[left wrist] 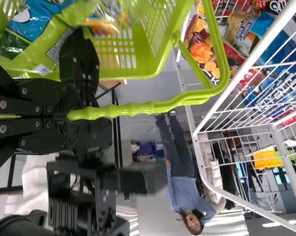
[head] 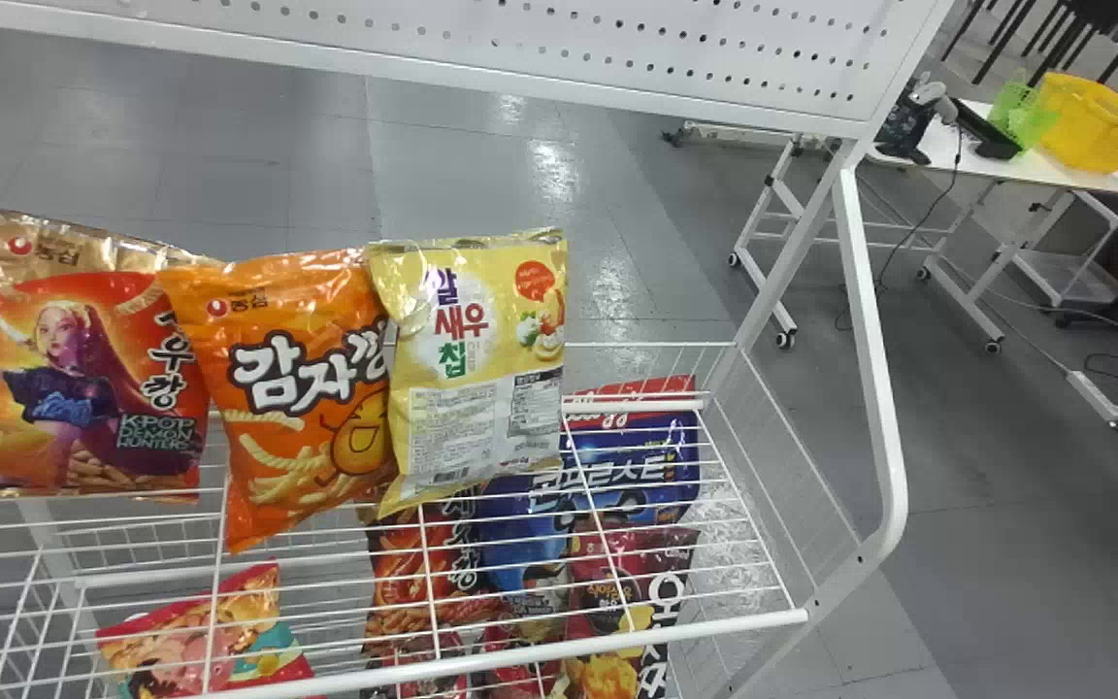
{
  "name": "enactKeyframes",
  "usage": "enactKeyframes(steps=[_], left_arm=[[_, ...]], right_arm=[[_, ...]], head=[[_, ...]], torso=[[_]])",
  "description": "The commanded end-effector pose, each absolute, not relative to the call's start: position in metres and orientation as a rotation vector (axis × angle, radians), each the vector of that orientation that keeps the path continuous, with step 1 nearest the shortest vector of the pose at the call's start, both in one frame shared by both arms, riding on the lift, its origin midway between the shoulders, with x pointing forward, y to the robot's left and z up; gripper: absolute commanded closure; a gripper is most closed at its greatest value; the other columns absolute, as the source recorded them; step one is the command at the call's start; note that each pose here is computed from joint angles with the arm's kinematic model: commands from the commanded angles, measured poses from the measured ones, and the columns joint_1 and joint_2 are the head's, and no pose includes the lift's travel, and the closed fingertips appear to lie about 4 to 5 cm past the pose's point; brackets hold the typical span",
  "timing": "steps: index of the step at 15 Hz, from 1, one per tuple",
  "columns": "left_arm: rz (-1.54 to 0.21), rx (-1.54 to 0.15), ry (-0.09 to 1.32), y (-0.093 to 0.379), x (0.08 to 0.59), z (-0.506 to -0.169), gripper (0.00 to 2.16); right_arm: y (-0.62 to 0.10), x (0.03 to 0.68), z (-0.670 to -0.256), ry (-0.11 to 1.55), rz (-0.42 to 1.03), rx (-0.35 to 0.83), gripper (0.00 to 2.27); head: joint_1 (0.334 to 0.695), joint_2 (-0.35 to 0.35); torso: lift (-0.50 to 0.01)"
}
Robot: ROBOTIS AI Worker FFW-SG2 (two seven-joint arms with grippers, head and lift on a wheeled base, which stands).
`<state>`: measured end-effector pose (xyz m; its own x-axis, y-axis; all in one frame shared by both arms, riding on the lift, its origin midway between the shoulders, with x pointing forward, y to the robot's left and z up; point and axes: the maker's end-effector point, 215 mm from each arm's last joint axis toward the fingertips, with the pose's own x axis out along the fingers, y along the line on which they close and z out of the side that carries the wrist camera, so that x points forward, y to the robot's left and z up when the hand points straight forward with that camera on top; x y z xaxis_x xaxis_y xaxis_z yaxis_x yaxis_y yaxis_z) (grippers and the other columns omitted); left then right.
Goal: Hold basket handle with left hand then pick Gkobukchip with right hand and place into basket
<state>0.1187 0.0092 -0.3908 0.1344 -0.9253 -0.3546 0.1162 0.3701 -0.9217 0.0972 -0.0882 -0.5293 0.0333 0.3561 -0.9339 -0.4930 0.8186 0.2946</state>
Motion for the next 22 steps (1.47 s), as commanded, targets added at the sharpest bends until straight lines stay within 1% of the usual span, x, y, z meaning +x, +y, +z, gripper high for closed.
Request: enactKeyframes(steps=[1,2,3,5,7,11,13,15,16,17,20,21,22], left_arm=[[-0.922,-0.891,1.181,0.008,0.119,-0.39,1.45],[-0.926,-0.89,1.181,0.007,0.118,-0.389,1.45],[-0.926,-0.89,1.181,0.007,0.118,-0.389,1.45],[-0.923,-0.889,1.181,0.008,0.119,-0.39,1.45],[-0.921,-0.889,1.18,0.009,0.119,-0.39,1.45],[-0.922,-0.888,1.183,0.007,0.119,-0.391,1.45],[-0.918,-0.886,1.185,0.008,0.119,-0.392,1.45],[-0.914,-0.886,1.188,0.008,0.119,-0.393,1.45],[-0.913,-0.888,1.19,0.008,0.119,-0.395,1.45],[-0.913,-0.893,1.193,0.008,0.119,-0.396,1.45],[-0.914,-0.901,1.204,0.006,0.12,-0.401,1.45],[-0.913,-0.9,1.207,0.006,0.119,-0.402,1.45],[-0.911,-0.901,1.208,0.006,0.119,-0.403,1.45]], right_arm=[[-0.085,0.098,-0.542,1.393,0.667,-0.094,1.59],[-0.084,0.112,-0.542,1.346,0.656,-0.097,0.77],[-0.086,0.118,-0.54,1.321,0.644,-0.107,0.04],[-0.105,0.133,-0.533,1.283,0.586,-0.138,0.0],[-0.132,0.156,-0.522,1.245,0.516,-0.139,0.05],[-0.156,0.167,-0.482,1.239,0.477,-0.074,0.05],[-0.154,0.191,-0.446,1.145,0.475,-0.009,0.05],[-0.167,0.206,-0.429,1.092,0.426,0.0,0.06],[-0.174,0.222,-0.423,1.039,0.396,0.017,0.06],[-0.174,0.247,-0.412,0.945,0.39,0.033,0.06],[-0.174,0.328,-0.366,0.547,0.353,0.094,0.06],[-0.172,0.342,-0.348,0.428,0.346,0.098,0.06],[-0.17,0.346,-0.335,0.348,0.34,0.104,0.06]], head=[[0.695,-0.35],[0.695,-0.35],[0.695,-0.35],[0.695,-0.35],[0.695,-0.35],[0.695,-0.35],[0.695,-0.35],[0.695,-0.35],[0.695,-0.35],[0.695,-0.35],[0.695,-0.35],[0.695,-0.35],[0.695,-0.35]], torso=[[-0.032],[-0.032],[-0.032],[-0.032],[-0.032],[-0.032],[-0.032],[-0.032],[-0.032],[-0.032],[-0.032],[-0.032],[-0.032]])
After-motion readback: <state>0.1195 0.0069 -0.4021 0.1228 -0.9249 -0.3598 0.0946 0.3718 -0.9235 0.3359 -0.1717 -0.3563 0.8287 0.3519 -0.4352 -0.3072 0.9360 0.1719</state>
